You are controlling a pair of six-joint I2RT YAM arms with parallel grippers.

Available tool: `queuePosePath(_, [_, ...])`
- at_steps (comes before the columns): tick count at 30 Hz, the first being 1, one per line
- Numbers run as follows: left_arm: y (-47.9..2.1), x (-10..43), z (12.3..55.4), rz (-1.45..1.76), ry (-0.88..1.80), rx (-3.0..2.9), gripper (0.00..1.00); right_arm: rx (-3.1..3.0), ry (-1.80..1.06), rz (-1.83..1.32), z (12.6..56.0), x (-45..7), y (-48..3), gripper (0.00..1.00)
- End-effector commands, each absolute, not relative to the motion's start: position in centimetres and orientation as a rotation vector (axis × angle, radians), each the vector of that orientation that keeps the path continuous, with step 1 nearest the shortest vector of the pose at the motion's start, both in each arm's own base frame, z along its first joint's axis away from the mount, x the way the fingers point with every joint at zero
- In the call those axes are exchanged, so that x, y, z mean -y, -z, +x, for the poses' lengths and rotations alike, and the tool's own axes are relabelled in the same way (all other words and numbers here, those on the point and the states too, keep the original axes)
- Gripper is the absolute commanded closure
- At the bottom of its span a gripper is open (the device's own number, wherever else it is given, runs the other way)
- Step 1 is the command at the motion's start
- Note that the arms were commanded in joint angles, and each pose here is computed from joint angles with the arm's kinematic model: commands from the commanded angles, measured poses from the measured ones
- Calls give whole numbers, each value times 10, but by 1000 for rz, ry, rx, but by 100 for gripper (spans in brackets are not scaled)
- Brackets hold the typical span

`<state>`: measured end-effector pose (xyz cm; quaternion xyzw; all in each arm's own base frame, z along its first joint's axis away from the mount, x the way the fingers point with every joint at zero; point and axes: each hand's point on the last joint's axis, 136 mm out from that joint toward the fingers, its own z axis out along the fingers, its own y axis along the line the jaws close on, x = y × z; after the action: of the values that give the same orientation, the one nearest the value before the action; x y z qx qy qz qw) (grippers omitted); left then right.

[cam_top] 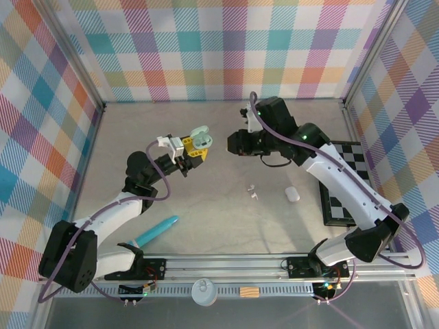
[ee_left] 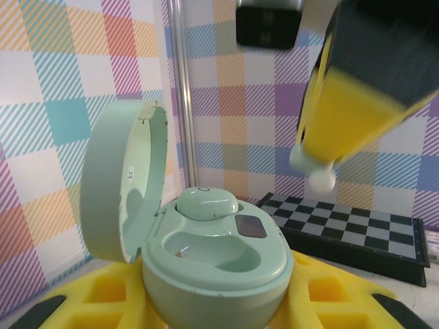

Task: Insert wireless bluetooth earbuds into charging case

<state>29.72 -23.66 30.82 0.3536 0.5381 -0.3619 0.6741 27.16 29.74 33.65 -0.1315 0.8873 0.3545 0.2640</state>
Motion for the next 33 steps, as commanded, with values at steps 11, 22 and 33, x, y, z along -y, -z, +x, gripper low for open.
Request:
queuePosePath(11, [-316, 245, 304, 799, 786, -1152, 69, -2354, -891, -538, 291, -350, -347, 79])
queuePosePath(22, [-315, 246, 306, 806, 782, -1167, 69, -2381, -903, -577, 296, -366, -336, 80])
queuePosePath(33, [-316, 246, 309, 814, 770, -1178, 69, -2423, -926, -615, 289, -374, -323, 80])
